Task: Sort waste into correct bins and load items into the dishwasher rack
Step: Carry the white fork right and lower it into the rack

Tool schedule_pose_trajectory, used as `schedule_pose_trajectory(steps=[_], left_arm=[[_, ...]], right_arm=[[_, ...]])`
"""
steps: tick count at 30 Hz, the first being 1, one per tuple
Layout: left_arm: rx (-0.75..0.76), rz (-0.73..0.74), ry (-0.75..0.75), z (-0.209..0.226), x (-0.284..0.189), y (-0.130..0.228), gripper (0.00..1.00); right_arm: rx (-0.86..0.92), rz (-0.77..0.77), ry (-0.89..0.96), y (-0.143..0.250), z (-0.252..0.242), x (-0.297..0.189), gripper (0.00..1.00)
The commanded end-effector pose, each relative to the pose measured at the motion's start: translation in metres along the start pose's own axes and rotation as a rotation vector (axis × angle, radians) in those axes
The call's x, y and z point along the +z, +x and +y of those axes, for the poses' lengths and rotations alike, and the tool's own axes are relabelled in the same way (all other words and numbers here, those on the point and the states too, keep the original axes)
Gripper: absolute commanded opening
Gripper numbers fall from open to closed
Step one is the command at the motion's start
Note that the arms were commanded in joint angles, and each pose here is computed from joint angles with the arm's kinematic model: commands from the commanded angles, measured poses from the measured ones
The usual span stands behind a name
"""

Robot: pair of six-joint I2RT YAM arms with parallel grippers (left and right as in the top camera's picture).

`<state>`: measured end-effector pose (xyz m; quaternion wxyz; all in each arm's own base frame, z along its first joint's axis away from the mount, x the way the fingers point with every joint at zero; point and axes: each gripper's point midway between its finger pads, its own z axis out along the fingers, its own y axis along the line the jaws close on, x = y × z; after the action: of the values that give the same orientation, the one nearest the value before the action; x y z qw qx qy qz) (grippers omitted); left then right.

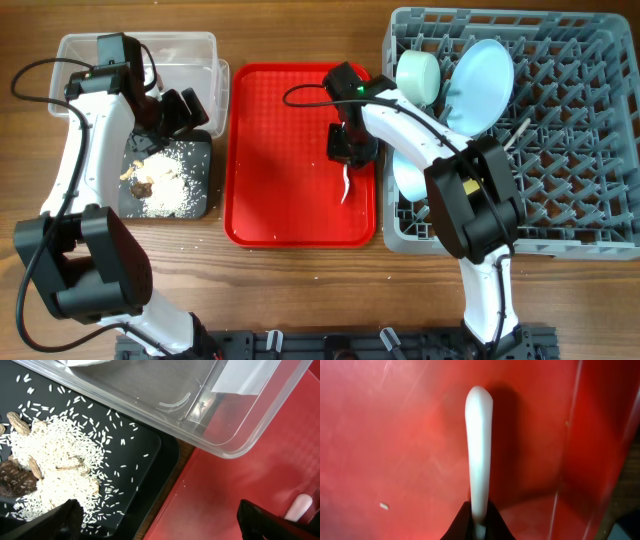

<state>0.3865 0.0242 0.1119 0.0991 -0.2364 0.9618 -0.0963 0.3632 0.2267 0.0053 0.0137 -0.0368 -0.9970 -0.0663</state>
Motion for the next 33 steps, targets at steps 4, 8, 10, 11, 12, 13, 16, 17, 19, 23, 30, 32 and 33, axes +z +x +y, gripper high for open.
schedule_pose_trajectory(steps=[4, 8, 10, 11, 12, 13, 16, 17, 19, 23, 30, 32, 33], left_arm=[[-0.007, -0.025, 0.022, -0.005, -0.01, -0.004, 1.0], [-0.007, -0.025, 0.022, -0.005, -0.01, -0.004, 1.0], [-0.007, -0.025, 0.022, -0.005, -0.01, -0.004, 1.0], [-0.007, -0.025, 0.022, -0.005, -0.01, -0.004, 1.0], [-0.007, -0.025, 0.022, -0.005, -0.01, -0.004, 1.0], [-0.007, -0.025, 0.022, -0.005, -0.01, -0.004, 1.0], [-0.007, -0.025, 0.022, -0.005, -0.01, -0.004, 1.0], [-0.007, -0.025, 0.022, -0.005, -0.01, -0.004, 1.0], [-0.007, -0.025, 0.022, -0.005, -0.01, -0.004, 1.0], [-0.007, -0.025, 0.022, -0.005, -0.01, -0.004, 1.0], [-0.007, -0.025, 0.022, -0.005, -0.01, -0.004, 1.0], [-0.007, -0.025, 0.022, -0.005, -0.01, -0.004, 1.0], [-0.007, -0.025, 0.022, -0.005, -0.01, -0.004, 1.0]], right_arm=[[-0.169, -0.186, -0.123, -0.012, 0.026, -0.106, 0.04], [-0.148, -0.309, -0.102, -0.003, 0.007, -0.171, 0.04], [-0.086, -0.385, -0.071, 0.003, -0.018, -0.209, 0.04], [-0.039, -0.417, -0.05, 0.005, -0.033, -0.224, 0.04], [0.024, -0.461, -0.015, 0.008, -0.054, -0.242, 0.04], [0.066, -0.488, 0.012, 0.009, -0.068, -0.251, 0.04], [0.278, -0.559, 0.118, 0.014, -0.123, -0.276, 0.04], [0.355, -0.569, 0.152, 0.015, -0.141, -0.279, 0.05], [0.53, -0.574, 0.208, 0.019, -0.173, -0.281, 0.04], [0.867, -0.535, 0.232, 0.03, -0.212, -0.259, 0.04], [1.124, -0.449, 0.188, 0.036, -0.222, -0.184, 0.05], [1.125, -0.453, 0.185, 0.034, -0.224, -0.172, 0.15], [1.124, -0.456, 0.183, 0.033, -0.224, -0.169, 0.22]])
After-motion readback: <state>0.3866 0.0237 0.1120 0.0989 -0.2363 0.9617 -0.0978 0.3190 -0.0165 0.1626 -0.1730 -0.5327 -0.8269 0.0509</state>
